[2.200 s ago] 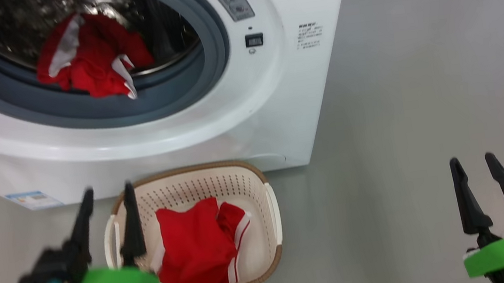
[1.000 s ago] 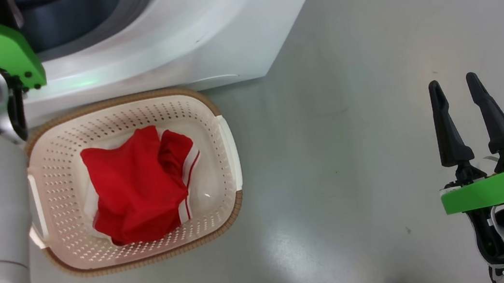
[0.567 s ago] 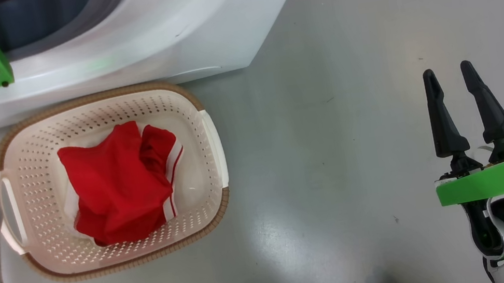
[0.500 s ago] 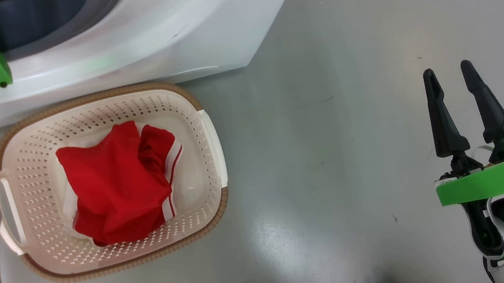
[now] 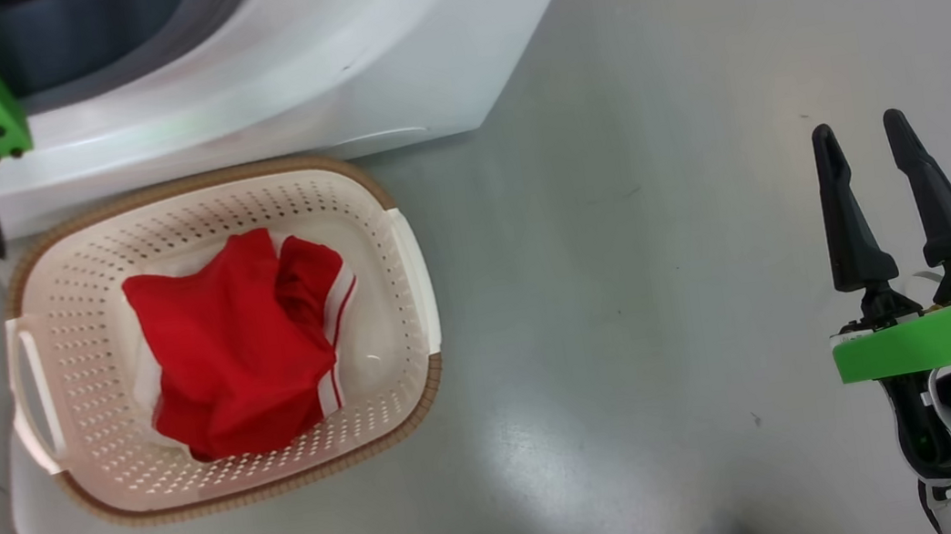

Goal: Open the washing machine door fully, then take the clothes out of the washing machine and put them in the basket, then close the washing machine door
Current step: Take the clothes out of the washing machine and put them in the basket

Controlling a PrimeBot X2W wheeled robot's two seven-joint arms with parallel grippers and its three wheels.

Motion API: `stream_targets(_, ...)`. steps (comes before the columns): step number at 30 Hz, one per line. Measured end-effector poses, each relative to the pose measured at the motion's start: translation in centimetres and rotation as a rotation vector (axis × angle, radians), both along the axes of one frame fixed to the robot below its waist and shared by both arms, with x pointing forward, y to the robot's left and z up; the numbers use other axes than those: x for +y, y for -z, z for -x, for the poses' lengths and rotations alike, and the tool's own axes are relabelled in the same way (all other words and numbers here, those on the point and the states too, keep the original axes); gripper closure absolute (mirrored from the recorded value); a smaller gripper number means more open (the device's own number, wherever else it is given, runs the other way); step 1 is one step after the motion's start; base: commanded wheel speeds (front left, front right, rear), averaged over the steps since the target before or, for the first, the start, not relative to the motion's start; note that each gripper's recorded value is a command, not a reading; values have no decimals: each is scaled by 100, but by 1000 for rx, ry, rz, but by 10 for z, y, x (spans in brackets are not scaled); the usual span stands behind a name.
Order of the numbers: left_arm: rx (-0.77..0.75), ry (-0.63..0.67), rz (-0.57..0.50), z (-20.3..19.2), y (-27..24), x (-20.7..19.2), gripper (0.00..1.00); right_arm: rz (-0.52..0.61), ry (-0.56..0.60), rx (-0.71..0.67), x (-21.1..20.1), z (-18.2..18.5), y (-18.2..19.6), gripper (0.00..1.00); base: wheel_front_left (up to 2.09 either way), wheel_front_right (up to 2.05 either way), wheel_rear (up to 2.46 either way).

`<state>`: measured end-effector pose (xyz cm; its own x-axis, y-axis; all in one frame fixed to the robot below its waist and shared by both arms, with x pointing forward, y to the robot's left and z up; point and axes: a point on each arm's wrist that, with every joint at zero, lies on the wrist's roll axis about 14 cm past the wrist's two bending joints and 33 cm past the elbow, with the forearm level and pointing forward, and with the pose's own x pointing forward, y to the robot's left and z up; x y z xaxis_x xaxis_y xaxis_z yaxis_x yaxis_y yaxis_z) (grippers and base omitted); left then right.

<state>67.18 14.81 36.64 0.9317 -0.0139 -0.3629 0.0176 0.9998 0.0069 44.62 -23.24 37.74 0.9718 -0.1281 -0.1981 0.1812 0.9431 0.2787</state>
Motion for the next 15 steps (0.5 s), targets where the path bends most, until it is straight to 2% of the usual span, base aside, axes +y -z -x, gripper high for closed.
stream_targets(9, -173, -9, 91, 0, -46, -2, 100, -13, -26, -37, 11, -8, -10, 0, 0, 0, 0)
stream_targets(15, -281, -33, 144, 19, -69, 4, 100, -19, -47, -57, 17, -12, -16, 0, 0, 0, 0)
